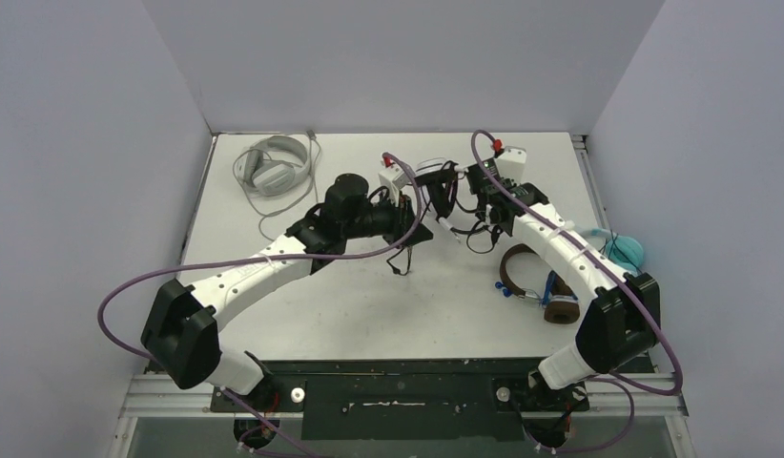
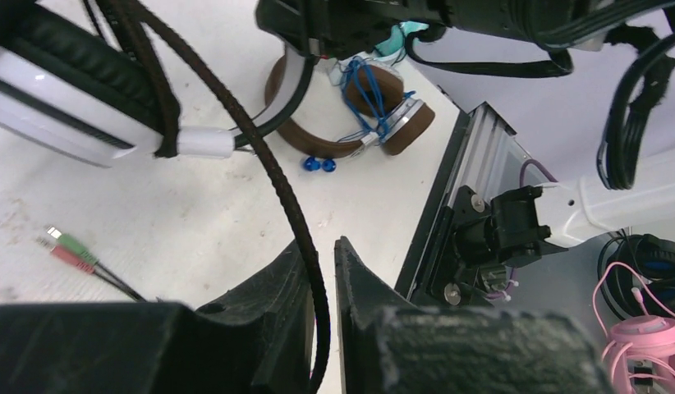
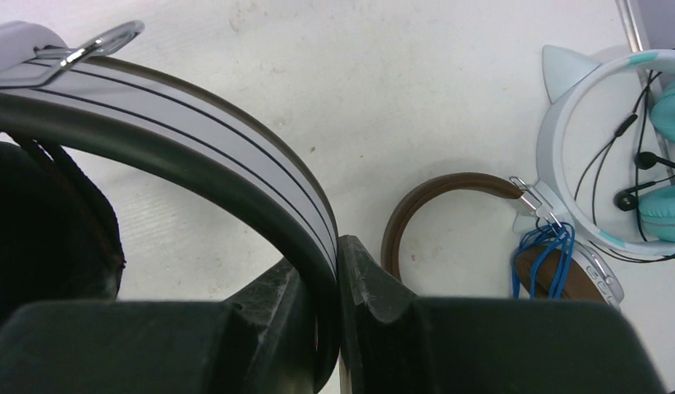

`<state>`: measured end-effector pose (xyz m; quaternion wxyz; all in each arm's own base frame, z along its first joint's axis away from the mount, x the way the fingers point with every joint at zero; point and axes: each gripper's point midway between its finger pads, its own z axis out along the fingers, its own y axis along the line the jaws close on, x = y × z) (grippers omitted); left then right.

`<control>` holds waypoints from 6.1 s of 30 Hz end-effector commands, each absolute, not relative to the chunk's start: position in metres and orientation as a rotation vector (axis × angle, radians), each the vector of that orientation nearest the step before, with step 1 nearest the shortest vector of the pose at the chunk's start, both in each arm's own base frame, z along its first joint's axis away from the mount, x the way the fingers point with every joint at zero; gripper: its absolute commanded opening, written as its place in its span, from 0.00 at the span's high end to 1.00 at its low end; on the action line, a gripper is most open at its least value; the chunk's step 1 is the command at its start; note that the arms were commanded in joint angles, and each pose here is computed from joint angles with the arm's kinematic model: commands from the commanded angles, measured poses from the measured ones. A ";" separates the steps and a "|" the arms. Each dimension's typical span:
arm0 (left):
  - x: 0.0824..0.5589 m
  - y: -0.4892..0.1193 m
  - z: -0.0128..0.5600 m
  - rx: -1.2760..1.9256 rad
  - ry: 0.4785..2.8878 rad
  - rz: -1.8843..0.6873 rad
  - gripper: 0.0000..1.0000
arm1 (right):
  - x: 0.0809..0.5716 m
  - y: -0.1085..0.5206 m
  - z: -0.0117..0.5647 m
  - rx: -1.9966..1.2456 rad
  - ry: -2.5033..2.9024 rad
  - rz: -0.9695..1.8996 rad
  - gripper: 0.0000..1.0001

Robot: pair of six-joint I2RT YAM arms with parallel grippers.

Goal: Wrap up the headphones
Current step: Wrap the headphones cable around the headphones.

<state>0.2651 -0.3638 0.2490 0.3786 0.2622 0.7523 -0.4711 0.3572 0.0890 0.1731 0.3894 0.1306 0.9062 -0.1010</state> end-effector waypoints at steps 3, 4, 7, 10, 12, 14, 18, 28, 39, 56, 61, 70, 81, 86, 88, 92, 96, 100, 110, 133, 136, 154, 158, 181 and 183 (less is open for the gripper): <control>0.255 -0.390 0.287 0.691 1.731 -1.301 0.87 | 0.376 0.109 0.235 0.427 2.132 -0.025 1.00; 0.252 -0.394 0.284 0.700 1.741 -1.313 0.87 | 0.375 0.109 0.236 0.426 2.131 -0.021 1.00; 0.243 -0.404 0.273 0.722 1.771 -1.318 0.88 | 0.374 0.109 0.239 0.424 2.132 -0.014 1.00; 0.238 -0.406 0.255 0.731 1.806 -1.291 0.87 | 0.373 0.111 0.248 0.423 2.137 0.032 1.00; 0.237 -0.405 0.243 0.730 1.824 -1.278 0.87 | 0.373 0.114 0.256 0.421 2.139 0.078 1.00; 0.236 -0.405 0.230 0.728 1.836 -1.280 0.87 | 0.371 0.118 0.267 0.414 2.137 0.127 1.00; 0.233 -0.403 0.205 0.728 1.855 -1.271 0.87 | 0.364 0.121 0.297 0.402 2.109 0.206 1.00; 0.239 -0.399 0.212 0.647 1.671 -1.246 0.74 | 0.338 0.119 0.368 0.355 2.059 0.300 1.00; 0.231 -0.378 0.238 0.626 1.435 -1.145 0.20 | 0.321 0.107 0.432 0.318 1.978 0.306 1.00; 0.272 -0.382 0.236 0.453 1.412 -0.993 0.17 | 0.306 0.106 0.477 0.295 1.889 0.378 1.00; 0.261 -0.364 0.257 0.455 1.377 -0.978 0.17 | 0.307 0.104 0.479 0.294 1.881 0.366 1.00; 0.228 -0.379 0.285 0.667 1.277 -1.087 0.03 | 0.306 0.107 0.479 0.278 1.881 0.381 1.00; 0.207 -0.386 0.308 0.741 1.169 -1.187 0.03 | 0.307 0.111 0.477 0.272 1.884 0.402 1.00; 0.222 -0.401 0.295 0.771 1.230 -1.141 0.08 | 0.308 0.114 0.480 0.265 1.876 0.421 1.00; 0.231 -0.404 0.289 0.775 1.240 -1.099 0.12 | 0.308 0.115 0.479 0.265 1.879 0.425 1.00; 0.244 -0.413 0.280 0.786 1.257 -1.056 0.18 | 0.308 0.117 0.480 0.259 1.880 0.443 1.00; 0.254 -0.424 0.263 0.813 1.290 -1.026 0.31 | 0.306 0.119 0.481 0.260 1.878 0.454 1.00; 0.275 -0.420 0.237 0.756 1.365 -0.930 0.56 | 0.305 0.118 0.481 0.253 1.883 0.453 1.00; 0.316 -0.367 0.217 0.568 1.449 -0.974 1.00 | 0.283 0.133 0.471 0.092 1.925 0.528 1.00; 0.319 -0.326 0.254 0.500 1.294 -1.610 0.83 | 0.175 0.209 0.345 -0.595 2.042 1.113 1.00; 0.316 -0.324 0.259 0.492 1.279 -1.656 0.76 | 0.168 0.213 0.331 -0.606 2.038 1.175 1.00; 0.324 -0.305 0.283 0.477 1.370 -1.470 0.71 | 0.146 0.225 0.243 -0.737 2.227 1.117 1.00; 0.328 -0.301 0.284 0.475 1.434 -1.384 0.72 | 0.153 0.224 0.214 -0.714 2.341 0.892 1.00; 0.329 -0.311 0.173 0.719 1.935 -0.724 0.95 | 0.209 0.183 0.131 -0.735 2.548 -0.054 1.00; 0.331 -0.310 0.172 0.723 1.951 -0.687 0.97 | 0.216 0.179 0.127 -0.699 2.546 -0.111 1.00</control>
